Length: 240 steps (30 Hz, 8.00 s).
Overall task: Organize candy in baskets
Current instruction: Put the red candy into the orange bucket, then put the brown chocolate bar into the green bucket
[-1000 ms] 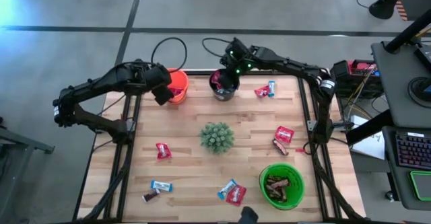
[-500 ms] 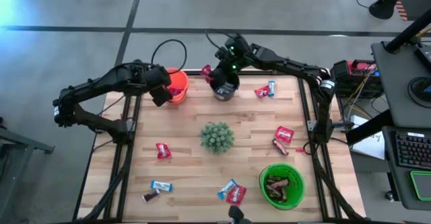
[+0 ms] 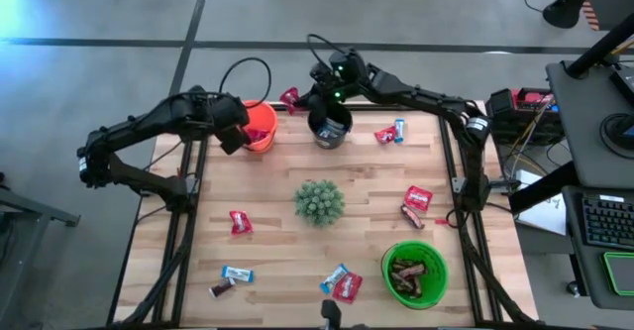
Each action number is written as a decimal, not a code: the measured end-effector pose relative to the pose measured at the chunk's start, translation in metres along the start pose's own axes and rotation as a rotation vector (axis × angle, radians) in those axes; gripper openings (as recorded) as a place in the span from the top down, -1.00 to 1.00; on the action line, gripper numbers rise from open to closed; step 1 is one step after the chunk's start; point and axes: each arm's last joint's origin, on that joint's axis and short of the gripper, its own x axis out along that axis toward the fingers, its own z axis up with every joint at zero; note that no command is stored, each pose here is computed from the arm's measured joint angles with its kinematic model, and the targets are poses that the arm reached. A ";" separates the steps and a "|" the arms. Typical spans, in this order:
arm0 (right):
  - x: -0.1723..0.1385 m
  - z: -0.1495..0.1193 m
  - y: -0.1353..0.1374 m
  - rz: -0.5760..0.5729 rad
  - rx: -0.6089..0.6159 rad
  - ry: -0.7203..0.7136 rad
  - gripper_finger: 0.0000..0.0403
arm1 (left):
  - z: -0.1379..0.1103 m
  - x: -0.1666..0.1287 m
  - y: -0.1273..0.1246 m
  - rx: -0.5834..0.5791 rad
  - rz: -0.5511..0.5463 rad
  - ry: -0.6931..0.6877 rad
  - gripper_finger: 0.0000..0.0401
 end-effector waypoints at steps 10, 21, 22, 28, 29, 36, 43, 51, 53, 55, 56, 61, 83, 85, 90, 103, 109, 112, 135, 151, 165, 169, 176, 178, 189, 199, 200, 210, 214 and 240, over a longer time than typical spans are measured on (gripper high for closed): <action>0.035 0.017 -0.014 0.149 -0.025 -0.006 0.91 | -0.002 0.005 0.014 -0.044 0.030 0.022 0.16; 0.060 0.032 -0.038 0.251 -0.058 0.007 0.91 | -0.002 0.012 0.026 -0.088 0.058 0.054 0.16; 0.062 0.032 -0.040 0.253 -0.053 0.014 0.91 | -0.002 0.012 0.027 -0.091 0.060 0.057 0.16; 0.070 0.028 -0.048 0.312 0.006 0.045 0.91 | -0.002 0.015 0.030 -0.108 0.068 0.068 0.16; 0.069 0.028 -0.048 0.311 0.006 0.043 0.91 | -0.002 0.015 0.031 -0.110 0.068 0.069 0.16; 0.068 0.029 -0.050 0.314 -0.008 0.035 0.91 | -0.002 0.015 0.031 -0.112 0.067 0.072 0.16; 0.074 0.028 -0.038 0.337 -0.050 0.025 0.91 | -0.001 0.015 0.031 -0.117 0.066 0.062 0.16; 0.086 0.030 -0.015 0.372 -0.083 -0.028 0.91 | 0.002 0.016 0.031 -0.126 0.063 0.040 0.16; 0.087 0.030 -0.012 0.372 -0.080 -0.030 0.91 | 0.002 0.016 0.031 -0.116 0.063 0.040 0.16; 0.088 0.029 -0.011 0.375 -0.080 -0.028 0.91 | 0.003 0.016 0.030 -0.110 0.057 0.031 0.16; 0.088 0.029 -0.010 0.376 -0.081 -0.028 0.91 | 0.005 0.016 0.030 -0.106 0.044 0.016 0.16; 0.089 0.029 -0.005 0.385 -0.097 -0.029 0.91 | 0.015 0.011 0.030 -0.042 -0.157 -0.065 0.16; 0.052 0.059 0.032 0.441 -0.168 -0.084 0.91 | 0.031 0.011 0.081 -0.016 -0.908 -0.400 0.16; 0.053 0.058 0.035 0.448 -0.164 -0.080 0.91 | 0.036 0.012 0.080 -0.014 -0.966 -0.444 0.16; 0.054 0.057 0.037 0.451 -0.159 -0.073 0.91 | 0.042 0.013 0.081 -0.012 -0.999 -0.454 0.16; 0.058 0.055 0.044 0.451 -0.171 -0.076 0.91 | 0.050 0.009 0.084 0.017 -0.996 -0.531 0.23; 0.059 0.054 0.043 0.431 -0.149 -0.076 0.91 | 0.054 0.014 0.083 0.037 -1.003 -0.529 0.60; 0.059 0.055 0.043 0.431 -0.139 -0.075 0.91 | 0.054 0.013 0.083 0.050 -0.999 -0.538 0.83; 0.054 0.057 0.039 0.345 -0.049 -0.086 0.33 | 0.050 0.018 0.087 0.120 -0.775 -0.488 1.00; 0.016 0.071 0.014 0.268 0.047 -0.042 0.08 | 0.043 0.058 0.082 0.190 -0.561 -0.057 1.00; -0.036 0.094 0.032 0.191 -0.065 -0.104 0.08 | 0.049 0.082 0.073 0.186 -0.566 0.077 0.68; -0.055 0.092 0.034 -0.016 -0.094 -0.080 0.08 | 0.049 0.082 0.073 0.184 -0.567 0.077 0.51; -0.093 0.073 0.040 -0.441 -0.193 0.155 0.08 | 0.049 0.080 0.072 0.176 -0.576 0.073 0.20; -0.105 0.065 0.044 -0.501 -0.198 0.259 0.08 | 0.051 0.080 0.071 0.161 -0.627 0.047 0.15; -0.137 0.036 0.035 -0.642 -0.069 0.615 0.08 | 0.067 0.070 0.072 0.120 -0.805 -0.254 0.16; -0.135 0.010 0.003 -0.717 0.150 0.734 0.08 | 0.061 0.053 0.078 0.132 -0.779 -0.322 0.16; -0.133 0.007 0.000 -0.718 0.157 0.750 0.08 | 0.060 0.051 0.079 0.133 -0.774 -0.333 0.16; -0.129 -0.024 -0.009 -0.735 0.250 0.867 0.08 | 0.055 0.042 0.082 0.105 -0.767 -0.346 0.16; -0.139 -0.034 0.000 -0.741 0.296 0.876 0.08 | 0.055 0.042 0.082 0.094 -0.769 -0.339 0.16; -0.191 -0.094 0.051 -0.752 0.386 0.907 0.08 | 0.054 0.043 0.083 -0.018 -0.738 -0.273 0.16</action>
